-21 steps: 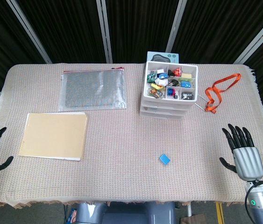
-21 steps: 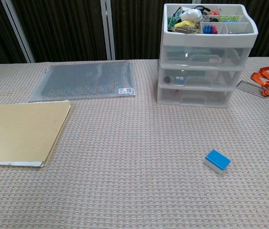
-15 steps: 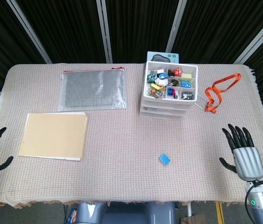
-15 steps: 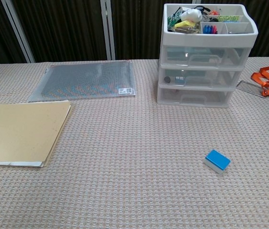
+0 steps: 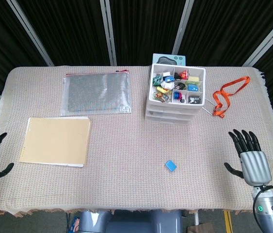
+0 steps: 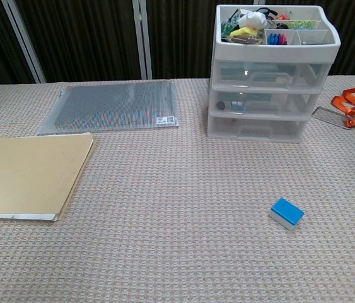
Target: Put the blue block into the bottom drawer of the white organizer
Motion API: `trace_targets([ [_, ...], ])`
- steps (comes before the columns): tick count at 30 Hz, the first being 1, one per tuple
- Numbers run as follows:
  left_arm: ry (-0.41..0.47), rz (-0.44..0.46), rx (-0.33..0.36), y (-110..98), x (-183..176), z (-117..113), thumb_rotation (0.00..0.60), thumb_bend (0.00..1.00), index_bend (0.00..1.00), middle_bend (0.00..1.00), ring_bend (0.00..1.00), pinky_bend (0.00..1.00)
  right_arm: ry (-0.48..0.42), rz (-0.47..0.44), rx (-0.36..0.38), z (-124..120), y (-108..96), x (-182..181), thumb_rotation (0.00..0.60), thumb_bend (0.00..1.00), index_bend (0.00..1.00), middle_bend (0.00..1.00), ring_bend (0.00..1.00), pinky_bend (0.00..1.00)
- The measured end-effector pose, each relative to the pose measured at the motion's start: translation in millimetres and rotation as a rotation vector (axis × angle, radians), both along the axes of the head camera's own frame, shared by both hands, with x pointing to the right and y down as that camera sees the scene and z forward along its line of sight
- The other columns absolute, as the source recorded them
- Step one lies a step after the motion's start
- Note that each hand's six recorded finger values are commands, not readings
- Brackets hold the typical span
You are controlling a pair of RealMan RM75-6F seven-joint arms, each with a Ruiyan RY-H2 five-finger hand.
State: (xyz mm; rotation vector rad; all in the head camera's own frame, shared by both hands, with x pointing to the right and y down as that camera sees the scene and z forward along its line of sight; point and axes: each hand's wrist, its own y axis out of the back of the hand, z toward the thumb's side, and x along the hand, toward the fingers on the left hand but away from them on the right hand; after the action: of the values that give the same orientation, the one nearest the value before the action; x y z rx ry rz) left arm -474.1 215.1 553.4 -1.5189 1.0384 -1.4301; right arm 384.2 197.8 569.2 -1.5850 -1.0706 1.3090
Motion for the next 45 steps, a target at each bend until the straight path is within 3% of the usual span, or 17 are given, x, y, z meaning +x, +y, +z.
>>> trace_targets([
  [1,0.002,0.0,0.0,0,0,0,0.6,0.24,0.09,0.0,0.0,0.0,-0.021,0.009,-0.001,-1,-2,-3,0.6,0.16,0.14,0.45,0.45,0.48],
  [4,0.009,-0.001,-0.002,0,0,0,0.6,0.24,0.09,0.0,0.0,0.0,-0.121,0.057,-0.019,-1,-10,-16,0.6,0.27,0.15,0.64,0.63,0.59],
  [7,0.012,0.004,-0.003,-1,2,0,0.6,0.24,0.09,0.0,0.0,0.0,-0.252,0.142,-0.07,2,-21,-30,0.6,0.4,0.16,0.73,0.73,0.66],
  [11,0.015,0.003,-0.003,-1,2,0,0.6,0.24,0.09,0.0,0.0,0.0,-0.428,0.279,-0.16,12,-36,-45,0.6,0.48,0.16,0.77,0.77,0.68],
  [15,0.024,-0.002,-0.003,-1,1,0,0.6,0.24,0.09,0.0,0.0,0.0,-0.614,0.427,-0.285,28,-49,-64,0.6,0.5,0.16,0.77,0.77,0.68],
  [24,0.043,-0.022,-0.011,-2,-2,0,0.6,0.24,0.09,0.0,0.0,0.0,-0.902,0.717,-0.58,74,-68,-117,0.6,0.5,0.16,0.77,0.77,0.68],
  [28,0.032,-0.022,0.001,-5,-4,-2,0.6,0.24,0.09,0.0,0.0,0.0,-0.98,0.788,-0.68,96,-76,-149,0.6,0.5,0.17,0.77,0.77,0.68],
  [33,0.027,-0.018,0.001,-6,-4,-1,0.6,0.24,0.09,0.0,0.0,0.0,-1.013,0.851,-0.743,124,-78,-171,0.6,0.5,0.17,0.77,0.77,0.68],
  [45,0.026,-0.024,-0.007,-8,-4,1,0.6,0.24,0.09,0.0,0.0,0.0,-1.047,0.985,-0.782,163,-73,-179,0.6,0.5,0.18,0.77,0.77,0.68],
])
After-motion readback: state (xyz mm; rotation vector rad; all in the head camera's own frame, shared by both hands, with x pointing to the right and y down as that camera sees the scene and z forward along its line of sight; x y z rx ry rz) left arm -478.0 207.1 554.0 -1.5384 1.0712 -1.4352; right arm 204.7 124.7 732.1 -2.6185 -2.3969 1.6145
